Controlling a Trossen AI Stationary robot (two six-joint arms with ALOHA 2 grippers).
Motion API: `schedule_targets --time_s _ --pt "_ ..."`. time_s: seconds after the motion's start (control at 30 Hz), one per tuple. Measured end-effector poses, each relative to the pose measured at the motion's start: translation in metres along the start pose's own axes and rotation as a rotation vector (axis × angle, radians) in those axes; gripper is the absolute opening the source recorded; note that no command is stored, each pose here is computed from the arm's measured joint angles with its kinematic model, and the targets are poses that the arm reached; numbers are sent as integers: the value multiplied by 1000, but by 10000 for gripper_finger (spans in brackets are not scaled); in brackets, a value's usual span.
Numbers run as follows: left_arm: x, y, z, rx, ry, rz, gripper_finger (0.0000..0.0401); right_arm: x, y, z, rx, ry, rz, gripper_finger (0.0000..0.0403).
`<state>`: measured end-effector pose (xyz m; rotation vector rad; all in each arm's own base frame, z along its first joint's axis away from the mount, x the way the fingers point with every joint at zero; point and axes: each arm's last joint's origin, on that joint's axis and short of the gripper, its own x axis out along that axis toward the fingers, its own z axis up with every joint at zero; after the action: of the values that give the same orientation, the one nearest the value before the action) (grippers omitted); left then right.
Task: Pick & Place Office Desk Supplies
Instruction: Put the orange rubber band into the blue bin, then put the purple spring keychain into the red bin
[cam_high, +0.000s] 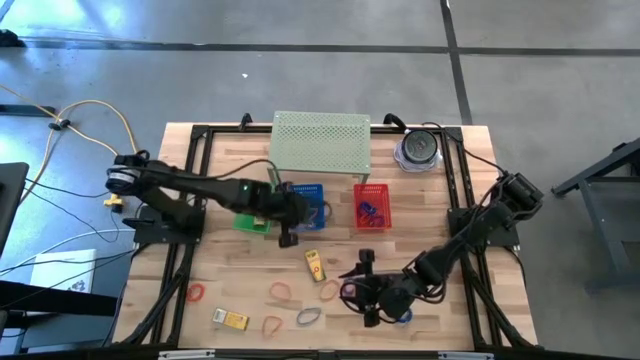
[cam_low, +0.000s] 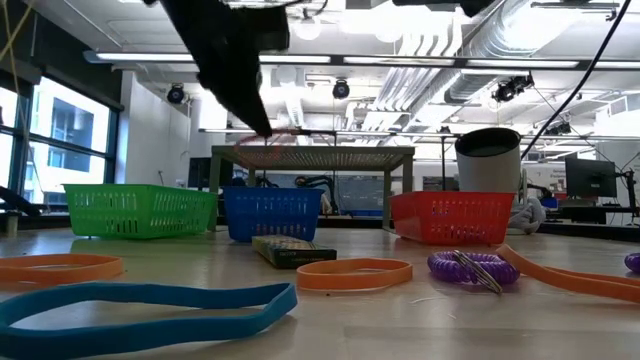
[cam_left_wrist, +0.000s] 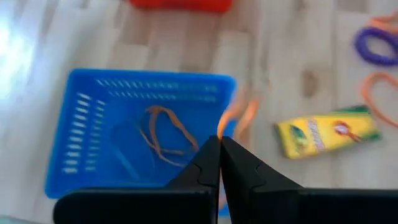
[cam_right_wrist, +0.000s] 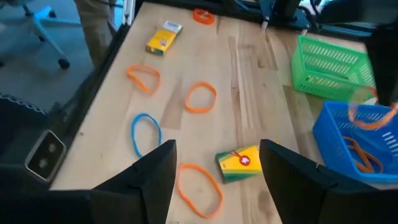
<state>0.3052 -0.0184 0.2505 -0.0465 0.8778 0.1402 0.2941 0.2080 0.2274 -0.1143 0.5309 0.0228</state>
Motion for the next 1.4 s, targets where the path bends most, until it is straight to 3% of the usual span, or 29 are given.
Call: schedule_targets --time_s 0.13,0.4,0.57,0.8,1.07,1.4 --pt "10 24 0 -29 -25 -52 0 3 -7 -3 -2 47 -15 220" --pt "25 55 -3 -56 22 0 1 9 -17 -4 110 86 -27 220" --pt "38 55 -8 -62 67 -12 1 9 -17 -1 180 63 -12 220" --pt "48 53 -13 -30 120 66 8 9 -16 3 215 20 -4 220" --pt "46 38 -12 27 96 180 66 17 -2 -6 186 21 16 220" --pt "45 20 -12 105 79 192 125 19 -1 -7 174 28 35 220"
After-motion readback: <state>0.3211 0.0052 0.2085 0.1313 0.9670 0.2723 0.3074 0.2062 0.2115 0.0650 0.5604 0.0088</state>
